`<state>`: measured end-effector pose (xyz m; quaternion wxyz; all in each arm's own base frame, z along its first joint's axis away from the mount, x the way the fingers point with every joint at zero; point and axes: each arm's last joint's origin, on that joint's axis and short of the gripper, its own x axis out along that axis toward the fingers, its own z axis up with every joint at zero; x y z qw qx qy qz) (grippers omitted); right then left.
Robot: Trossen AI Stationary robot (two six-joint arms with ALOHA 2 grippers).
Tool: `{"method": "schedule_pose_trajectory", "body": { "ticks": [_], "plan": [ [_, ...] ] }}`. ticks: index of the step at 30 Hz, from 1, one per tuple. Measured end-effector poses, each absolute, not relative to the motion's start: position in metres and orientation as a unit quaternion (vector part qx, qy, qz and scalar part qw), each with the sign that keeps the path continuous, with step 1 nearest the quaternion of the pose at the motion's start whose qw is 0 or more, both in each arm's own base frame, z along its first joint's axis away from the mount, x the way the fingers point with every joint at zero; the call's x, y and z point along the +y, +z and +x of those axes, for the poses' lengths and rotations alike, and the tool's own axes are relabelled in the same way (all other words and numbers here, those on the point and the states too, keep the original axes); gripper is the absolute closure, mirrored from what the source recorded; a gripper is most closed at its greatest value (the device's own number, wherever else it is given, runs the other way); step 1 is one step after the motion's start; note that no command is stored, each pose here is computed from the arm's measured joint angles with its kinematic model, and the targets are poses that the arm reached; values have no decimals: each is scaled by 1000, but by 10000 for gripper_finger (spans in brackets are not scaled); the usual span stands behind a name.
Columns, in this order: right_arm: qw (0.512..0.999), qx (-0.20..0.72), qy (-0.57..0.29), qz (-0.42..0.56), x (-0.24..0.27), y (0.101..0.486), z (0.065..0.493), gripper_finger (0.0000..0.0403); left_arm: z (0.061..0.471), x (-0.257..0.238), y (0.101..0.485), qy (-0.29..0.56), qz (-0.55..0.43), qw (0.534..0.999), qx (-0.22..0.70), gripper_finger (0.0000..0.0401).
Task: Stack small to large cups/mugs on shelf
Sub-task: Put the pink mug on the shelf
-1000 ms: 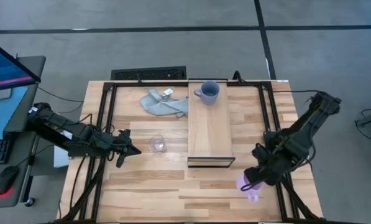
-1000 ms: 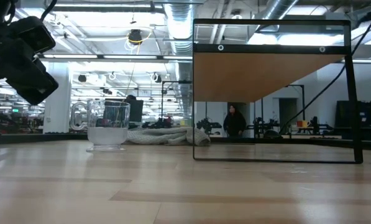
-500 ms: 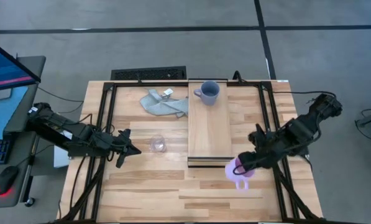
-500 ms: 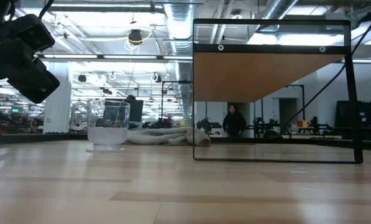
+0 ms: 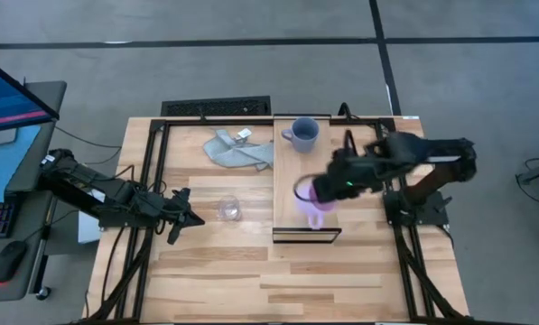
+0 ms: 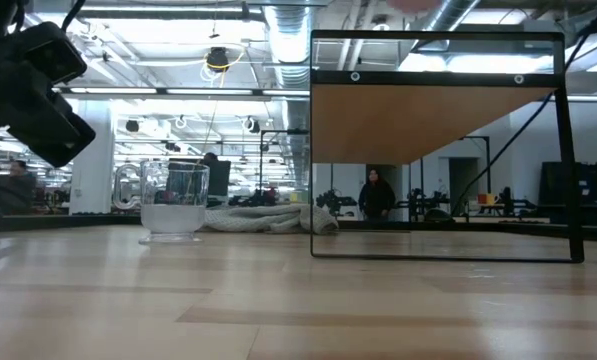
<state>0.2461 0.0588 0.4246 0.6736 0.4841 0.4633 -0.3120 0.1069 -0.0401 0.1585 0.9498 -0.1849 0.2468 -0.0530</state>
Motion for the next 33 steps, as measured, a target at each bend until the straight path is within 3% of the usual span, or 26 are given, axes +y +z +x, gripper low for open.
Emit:
{"method": "schedule_pose_trajectory", "body": {
  "ticks": [15,33],
  "plan": [
    [618,426,-427,504,-15,400,286,392,101,-40,149,-75,-176,932,307,401],
    [532,417,-471,567,-35,380,302,392,101,-41,149,-103,-147,932,314,401]
  ]
}}
